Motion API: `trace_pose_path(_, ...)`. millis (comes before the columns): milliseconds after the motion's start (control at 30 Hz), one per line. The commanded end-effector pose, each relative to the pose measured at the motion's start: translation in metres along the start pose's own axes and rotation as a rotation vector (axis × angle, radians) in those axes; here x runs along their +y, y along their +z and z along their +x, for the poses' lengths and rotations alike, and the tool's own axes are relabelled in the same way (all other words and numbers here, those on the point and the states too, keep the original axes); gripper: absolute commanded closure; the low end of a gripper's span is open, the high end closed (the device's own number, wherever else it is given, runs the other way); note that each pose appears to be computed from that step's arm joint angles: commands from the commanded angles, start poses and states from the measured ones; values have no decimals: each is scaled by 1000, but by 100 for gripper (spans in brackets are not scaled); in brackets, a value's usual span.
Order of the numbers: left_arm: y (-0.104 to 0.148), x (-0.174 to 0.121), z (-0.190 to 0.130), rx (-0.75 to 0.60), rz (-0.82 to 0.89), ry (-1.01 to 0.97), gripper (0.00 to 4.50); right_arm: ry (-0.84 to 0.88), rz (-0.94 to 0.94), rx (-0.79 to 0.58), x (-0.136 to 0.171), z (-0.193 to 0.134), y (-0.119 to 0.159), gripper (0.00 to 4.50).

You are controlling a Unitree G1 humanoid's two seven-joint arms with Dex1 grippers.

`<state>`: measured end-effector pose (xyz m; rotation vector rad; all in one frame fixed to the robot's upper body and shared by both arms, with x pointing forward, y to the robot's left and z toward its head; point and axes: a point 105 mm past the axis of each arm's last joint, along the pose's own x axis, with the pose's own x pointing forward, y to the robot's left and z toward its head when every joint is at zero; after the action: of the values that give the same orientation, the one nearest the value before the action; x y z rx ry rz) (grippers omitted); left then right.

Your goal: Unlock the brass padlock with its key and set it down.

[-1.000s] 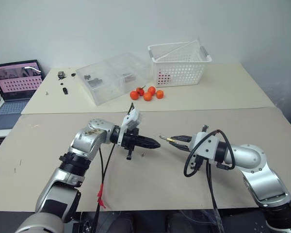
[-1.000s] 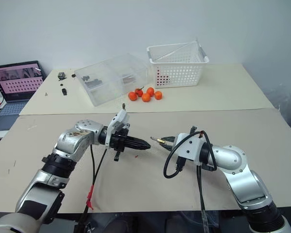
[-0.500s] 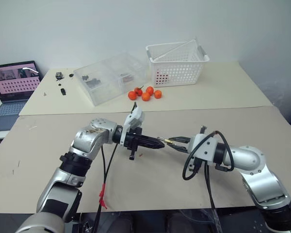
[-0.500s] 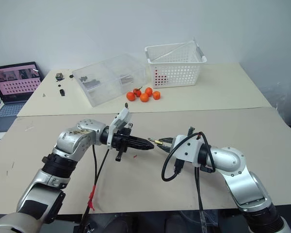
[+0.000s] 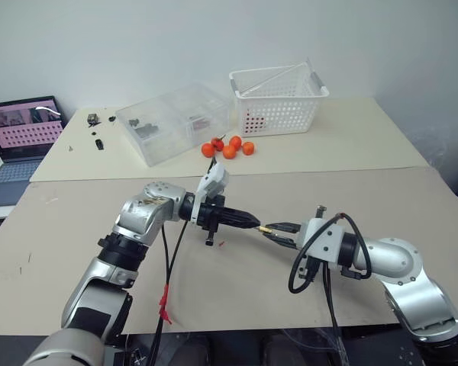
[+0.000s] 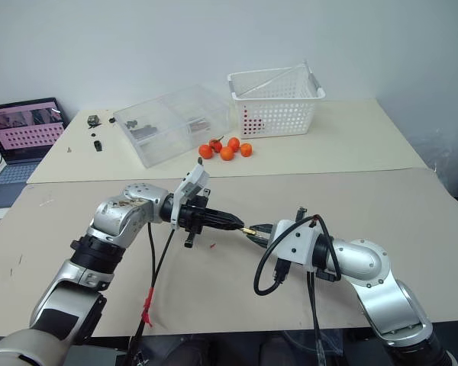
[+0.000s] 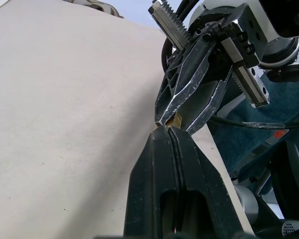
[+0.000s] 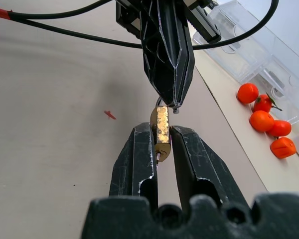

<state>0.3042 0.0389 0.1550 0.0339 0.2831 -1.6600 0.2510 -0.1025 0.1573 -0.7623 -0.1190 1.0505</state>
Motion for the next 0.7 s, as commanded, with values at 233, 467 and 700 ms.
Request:
trace_pose_path(233, 13, 2, -1, -16, 46, -6, 445, -52, -41, -28, -13, -9, 16, 438)
trace_pose_path(467, 14, 3, -1, -17, 48, -3, 445, -53, -46, -29, -14, -12, 18, 438)
trace_pose_path(700, 14, 2, 1, -19, 48, -9, 445, -13, -55, -36, -3, -14, 23, 438)
